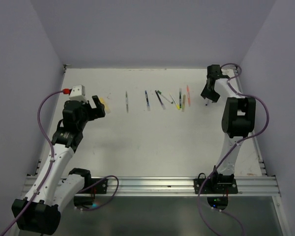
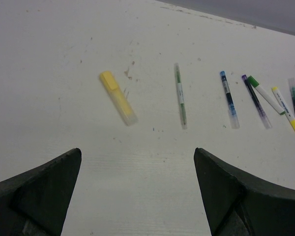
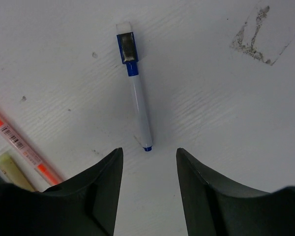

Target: Open the pen caps

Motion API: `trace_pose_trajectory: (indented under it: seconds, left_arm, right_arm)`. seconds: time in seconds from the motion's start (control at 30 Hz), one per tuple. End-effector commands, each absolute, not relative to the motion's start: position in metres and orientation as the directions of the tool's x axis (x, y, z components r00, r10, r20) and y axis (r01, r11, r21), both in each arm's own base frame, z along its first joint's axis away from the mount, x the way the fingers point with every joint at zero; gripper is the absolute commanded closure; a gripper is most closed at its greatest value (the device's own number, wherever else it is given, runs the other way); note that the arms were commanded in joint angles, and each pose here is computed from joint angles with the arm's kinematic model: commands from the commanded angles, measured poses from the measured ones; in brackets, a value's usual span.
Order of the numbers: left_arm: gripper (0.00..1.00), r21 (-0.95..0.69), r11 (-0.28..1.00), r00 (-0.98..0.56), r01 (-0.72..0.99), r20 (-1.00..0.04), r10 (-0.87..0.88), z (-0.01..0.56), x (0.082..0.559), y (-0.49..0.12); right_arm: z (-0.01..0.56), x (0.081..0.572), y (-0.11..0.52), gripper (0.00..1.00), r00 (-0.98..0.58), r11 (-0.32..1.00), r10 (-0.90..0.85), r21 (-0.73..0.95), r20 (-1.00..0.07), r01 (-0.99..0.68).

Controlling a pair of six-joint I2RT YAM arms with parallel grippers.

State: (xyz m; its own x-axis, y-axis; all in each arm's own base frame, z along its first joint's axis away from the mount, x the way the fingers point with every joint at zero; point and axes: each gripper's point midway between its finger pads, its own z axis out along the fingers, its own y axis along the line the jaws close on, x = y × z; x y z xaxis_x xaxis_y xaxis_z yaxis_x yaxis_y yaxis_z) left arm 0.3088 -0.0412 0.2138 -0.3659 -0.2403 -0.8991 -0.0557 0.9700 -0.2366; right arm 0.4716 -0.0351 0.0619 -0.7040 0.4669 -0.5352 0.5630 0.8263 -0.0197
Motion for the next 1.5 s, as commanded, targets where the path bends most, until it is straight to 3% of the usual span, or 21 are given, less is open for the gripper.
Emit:
trace_pose_trajectory:
  seconds: [0.0,0.3,0.63,0.87,1.0,1.07,1.23,1.43,1.47]
  left_arm:
    - [0.0,-0.224,0.974,-0.339,-0.022,-0.915,-0.218,0.22,0.314,-0.044]
    - [0.0,-0.228,0.974,-0.354,-0.013,-0.91,-0.218,0.215,0.315,-0.046]
    - [0.0,-0.238,0.971,-0.361,-0.002,-0.906,-0.223,0.213,0.316,-0.048]
    - [0.0,-0.241,0.971,-0.367,-0.001,-0.903,-0.224,0.211,0.316,-0.048]
    - [0.0,-0.245,0.97,-0.372,0.004,-0.9,-0.226,0.21,0.317,-0.05]
    - [0.0,-0.25,0.968,-0.37,0.012,-0.901,-0.228,0.211,0.317,-0.051]
    - [0.0,-0.32,0.944,-0.389,0.085,-0.882,-0.264,0.215,0.319,-0.07]
    - [0.0,-0.476,0.856,-0.455,0.204,-0.82,-0.348,0.242,0.322,-0.109]
    - [0.0,-0.49,0.846,-0.465,0.209,-0.811,-0.355,0.245,0.322,-0.113]
  right_arm:
    - [0.067,0.486,-0.031,0.49,-0.686,0.824,0.482,0.015,-0.544,0.566]
    - [0.042,0.495,-0.055,0.61,-0.692,0.811,0.493,-0.009,-0.527,0.585]
    - [0.022,0.502,-0.045,0.61,-0.745,0.856,0.457,0.013,-0.487,0.517]
    - [0.011,0.5,-0.041,0.78,-0.765,0.866,0.448,0.012,-0.462,0.499]
    - [0.016,0.499,-0.045,1.0,-0.766,0.868,0.435,-0.007,-0.473,0.497]
    - [0.017,0.496,-0.042,1.0,-0.774,0.876,0.424,-0.004,-0.47,0.482]
    - [0.071,0.493,-0.016,1.0,-0.732,0.914,0.374,0.094,-0.57,0.394]
    - [0.115,0.446,0.078,1.0,-0.704,0.979,0.203,0.153,-0.68,0.134]
    - [0.144,0.444,0.092,1.0,-0.647,0.976,0.206,0.202,-0.734,0.081]
